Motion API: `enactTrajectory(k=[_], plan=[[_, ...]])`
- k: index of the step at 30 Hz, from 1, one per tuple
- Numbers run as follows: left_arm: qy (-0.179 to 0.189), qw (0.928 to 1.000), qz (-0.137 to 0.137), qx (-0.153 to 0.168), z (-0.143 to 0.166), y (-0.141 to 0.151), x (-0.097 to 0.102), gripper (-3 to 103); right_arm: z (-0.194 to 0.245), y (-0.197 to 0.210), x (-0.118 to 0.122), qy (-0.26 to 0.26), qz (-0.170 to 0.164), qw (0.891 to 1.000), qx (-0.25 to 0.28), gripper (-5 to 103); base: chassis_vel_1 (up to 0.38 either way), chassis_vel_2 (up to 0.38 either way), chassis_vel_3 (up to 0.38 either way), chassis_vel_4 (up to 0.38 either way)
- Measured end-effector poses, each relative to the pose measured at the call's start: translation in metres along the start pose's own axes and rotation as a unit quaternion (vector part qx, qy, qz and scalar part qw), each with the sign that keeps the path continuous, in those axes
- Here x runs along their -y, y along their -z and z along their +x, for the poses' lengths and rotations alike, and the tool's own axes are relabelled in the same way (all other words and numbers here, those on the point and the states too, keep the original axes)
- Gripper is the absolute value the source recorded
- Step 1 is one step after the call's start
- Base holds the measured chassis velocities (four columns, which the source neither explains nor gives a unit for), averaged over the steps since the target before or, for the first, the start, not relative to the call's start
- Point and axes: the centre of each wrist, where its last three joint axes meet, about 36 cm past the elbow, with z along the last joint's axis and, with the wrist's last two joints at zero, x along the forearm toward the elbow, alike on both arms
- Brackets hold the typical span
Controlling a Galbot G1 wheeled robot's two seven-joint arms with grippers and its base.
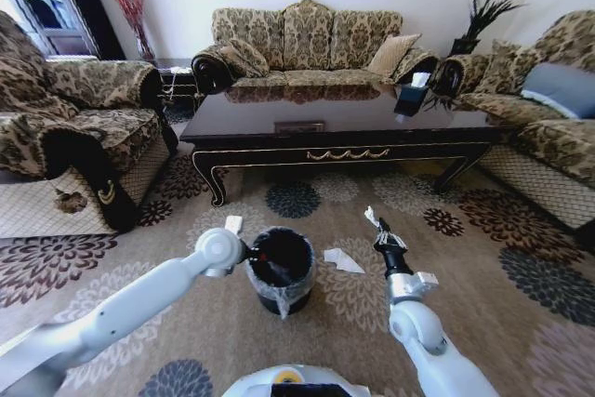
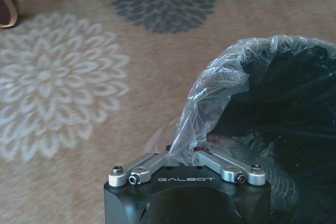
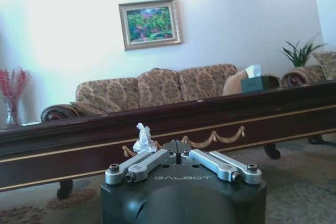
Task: Move to the front of the table and pick up the trash from the floor, then place it into the trash bin.
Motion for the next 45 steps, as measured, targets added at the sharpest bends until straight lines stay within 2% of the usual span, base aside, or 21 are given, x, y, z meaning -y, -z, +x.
enactTrajectory(k=[4, 13, 16, 34, 45], plan=[[-0.007, 0.9999, -0.010, 0.001, -0.004, 0.006, 0.015, 0, 0.011, 0.005, -0.008, 0.018, 0.008, 1.000, 0.008, 0, 0.000, 0.000, 0.000, 0.000], [-0.022, 0.9993, -0.029, -0.004, -0.009, 0.009, 0.042, 0, 0.048, -0.001, -0.018, 0.096, 0.071, 0.993, 0.014, 0, 0.000, 0.000, 0.000, 0.000], [-0.025, 0.9992, -0.032, -0.004, -0.010, 0.011, 0.048, 0, 0.053, -0.002, -0.019, 0.107, 0.080, 0.991, 0.014, 0, 0.000, 0.000, 0.000, 0.000], [-0.034, 0.9986, -0.039, -0.009, -0.021, 0.016, 0.071, 0, 0.086, -0.017, -0.032, 0.146, 0.099, 0.984, 0.002, 0, 0.000, 0.000, 0.000, 0.000], [-0.030, 0.9988, -0.039, -0.006, -0.021, 0.020, 0.071, 0, 0.093, -0.019, -0.033, 0.153, 0.100, 0.983, -0.001, 0, 0.000, 0.000, 0.000, 0.000]])
